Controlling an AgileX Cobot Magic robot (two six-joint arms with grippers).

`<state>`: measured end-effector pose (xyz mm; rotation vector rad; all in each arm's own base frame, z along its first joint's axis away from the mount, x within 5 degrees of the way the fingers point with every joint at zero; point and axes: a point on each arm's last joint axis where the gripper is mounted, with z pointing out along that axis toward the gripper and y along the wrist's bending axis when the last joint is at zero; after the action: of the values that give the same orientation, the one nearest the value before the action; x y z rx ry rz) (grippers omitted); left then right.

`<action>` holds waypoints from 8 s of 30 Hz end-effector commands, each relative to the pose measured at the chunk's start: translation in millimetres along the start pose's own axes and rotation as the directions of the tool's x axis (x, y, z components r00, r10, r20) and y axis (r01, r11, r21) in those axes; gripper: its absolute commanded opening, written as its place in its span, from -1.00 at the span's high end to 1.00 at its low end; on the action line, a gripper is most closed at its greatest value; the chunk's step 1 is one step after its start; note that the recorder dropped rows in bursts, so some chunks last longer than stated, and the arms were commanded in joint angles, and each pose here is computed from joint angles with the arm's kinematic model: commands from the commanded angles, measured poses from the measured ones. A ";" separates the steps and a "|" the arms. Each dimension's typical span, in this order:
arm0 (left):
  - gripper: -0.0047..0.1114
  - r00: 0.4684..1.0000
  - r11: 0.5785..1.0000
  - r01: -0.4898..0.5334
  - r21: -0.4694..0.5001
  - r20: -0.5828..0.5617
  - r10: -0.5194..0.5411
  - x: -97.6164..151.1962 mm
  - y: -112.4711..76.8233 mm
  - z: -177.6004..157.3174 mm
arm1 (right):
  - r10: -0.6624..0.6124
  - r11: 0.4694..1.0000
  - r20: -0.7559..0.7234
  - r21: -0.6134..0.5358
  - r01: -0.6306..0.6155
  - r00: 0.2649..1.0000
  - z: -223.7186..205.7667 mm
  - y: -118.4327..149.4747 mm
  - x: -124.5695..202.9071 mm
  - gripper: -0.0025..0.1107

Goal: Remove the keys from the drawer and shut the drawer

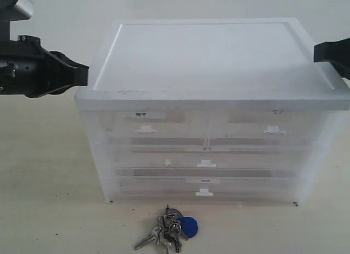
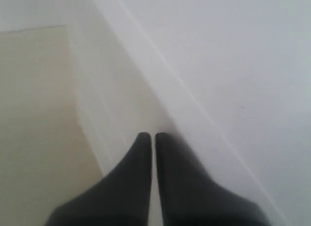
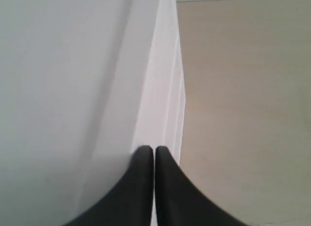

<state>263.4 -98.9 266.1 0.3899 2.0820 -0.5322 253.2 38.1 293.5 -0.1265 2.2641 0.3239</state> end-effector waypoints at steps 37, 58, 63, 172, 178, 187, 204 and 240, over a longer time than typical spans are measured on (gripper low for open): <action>0.84 0.997 0.999 -0.030 -0.040 0.076 0.033 -6.2 -4.7 -23.5 | -0.141 0.983 0.204 -0.084 0.161 0.969 -30.0 31.7 -32.3 0.96; 0.84 0.877 0.996 -0.068 -0.062 0.472 0.089 -2.4 -42.3 -152.6 | -0.167 0.981 0.603 0.020 0.194 0.780 -171.5 43.6 -2.4 0.96; 0.84 0.799 0.993 -0.092 -0.080 0.589 0.121 21.0 -51.5 -191.5 | -0.143 0.986 0.702 0.039 0.163 0.697 -190.9 39.5 29.3 0.96; 0.84 0.570 0.691 -0.612 0.384 -0.391 0.723 192.5 -149.1 87.6 | -0.041 0.927 0.676 -0.248 0.280 0.736 -189.5 52.3 146.4 0.96; 0.84 0.764 0.707 -0.516 0.483 -0.115 0.635 123.0 -177.3 22.4 | -0.047 0.926 0.676 -0.246 0.285 0.736 -189.4 52.5 146.6 0.96; 0.84 0.853 0.757 -0.521 0.394 0.265 0.449 70.2 -144.9 -100.1 | -0.061 0.925 0.674 -0.240 0.295 0.736 -189.1 52.6 147.1 0.96; 0.84 0.672 0.858 -0.424 0.290 0.736 0.084 95.5 -60.7 -229.7 | -0.119 0.918 0.684 -0.200 0.342 0.719 -190.2 52.5 151.1 0.96; 0.84 0.775 0.880 -0.405 0.247 0.604 0.187 130.9 -55.6 -185.6 | 0.058 0.943 0.580 -0.299 0.147 0.812 -158.4 42.6 165.1 0.96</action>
<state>36.2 -41.9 258.3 0.6866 1.2885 -0.7320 21.5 38.3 276.8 -0.2215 1.5758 0.6289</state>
